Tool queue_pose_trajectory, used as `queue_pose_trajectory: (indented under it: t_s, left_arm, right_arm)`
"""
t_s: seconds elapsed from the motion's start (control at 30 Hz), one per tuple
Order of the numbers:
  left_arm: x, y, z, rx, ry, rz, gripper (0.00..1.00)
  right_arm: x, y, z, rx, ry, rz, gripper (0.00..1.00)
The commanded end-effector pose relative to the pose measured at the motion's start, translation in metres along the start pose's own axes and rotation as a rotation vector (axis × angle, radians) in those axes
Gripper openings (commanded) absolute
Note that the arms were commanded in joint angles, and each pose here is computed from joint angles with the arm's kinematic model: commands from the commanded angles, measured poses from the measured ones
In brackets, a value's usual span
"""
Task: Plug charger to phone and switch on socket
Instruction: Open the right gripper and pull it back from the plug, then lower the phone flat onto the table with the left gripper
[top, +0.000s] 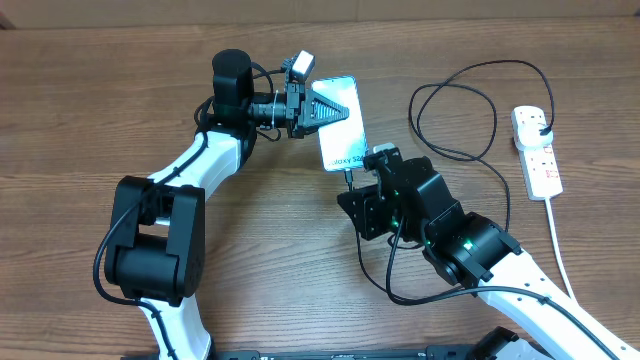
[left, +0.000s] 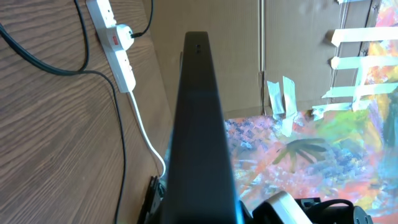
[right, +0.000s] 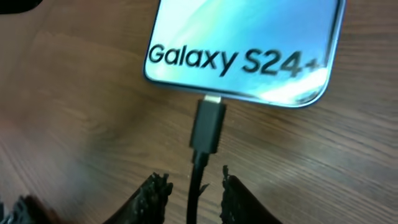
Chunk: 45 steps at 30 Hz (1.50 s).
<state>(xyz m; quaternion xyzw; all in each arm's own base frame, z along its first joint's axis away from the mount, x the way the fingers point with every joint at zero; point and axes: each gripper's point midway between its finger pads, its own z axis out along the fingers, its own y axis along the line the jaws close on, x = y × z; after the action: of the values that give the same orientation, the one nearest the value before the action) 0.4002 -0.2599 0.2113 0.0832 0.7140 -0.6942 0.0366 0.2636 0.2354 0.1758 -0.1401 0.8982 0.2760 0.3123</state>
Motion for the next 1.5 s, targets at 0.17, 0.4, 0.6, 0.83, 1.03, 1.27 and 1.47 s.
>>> queue_pose_trajectory:
  t_s: [0.17, 0.4, 0.6, 0.83, 1.03, 1.27, 1.47]
  left_arm:
    - [0.0, -0.006, 0.002, 0.01, 0.018, 0.04, 0.04]
    - [0.004, -0.008, 0.002, 0.02, 0.042, 0.058, 0.04]
    - [0.013, -0.011, 0.002, 0.045, 0.095, 0.106, 0.04]
    - [0.018, -0.013, 0.002, 0.057, 0.123, 0.114, 0.04]
    - [0.028, -0.015, 0.009, 0.076, 0.166, 0.152, 0.04]
    - [0.031, -0.005, 0.016, 0.062, 0.149, 0.137, 0.04]
    - [0.011, 0.002, 0.019, 0.004, 0.035, 0.076, 0.04]
  right_arm:
    - [-0.01, -0.006, 0.006, 0.035, -0.038, -0.002, 0.2]
    - [-0.018, -0.004, 0.012, 0.022, -0.068, -0.007, 0.14]
    - [-0.031, 0.0, 0.011, 0.012, -0.123, -0.02, 0.04]
    - [-0.056, 0.008, 0.007, -0.015, -0.228, -0.041, 0.04]
    - [-0.073, 0.017, 0.001, -0.042, -0.293, -0.051, 0.04]
    - [-0.072, 0.019, -0.002, -0.041, -0.268, -0.066, 0.23]
    - [-0.064, 0.029, -0.024, -0.085, -0.236, -0.041, 0.5]
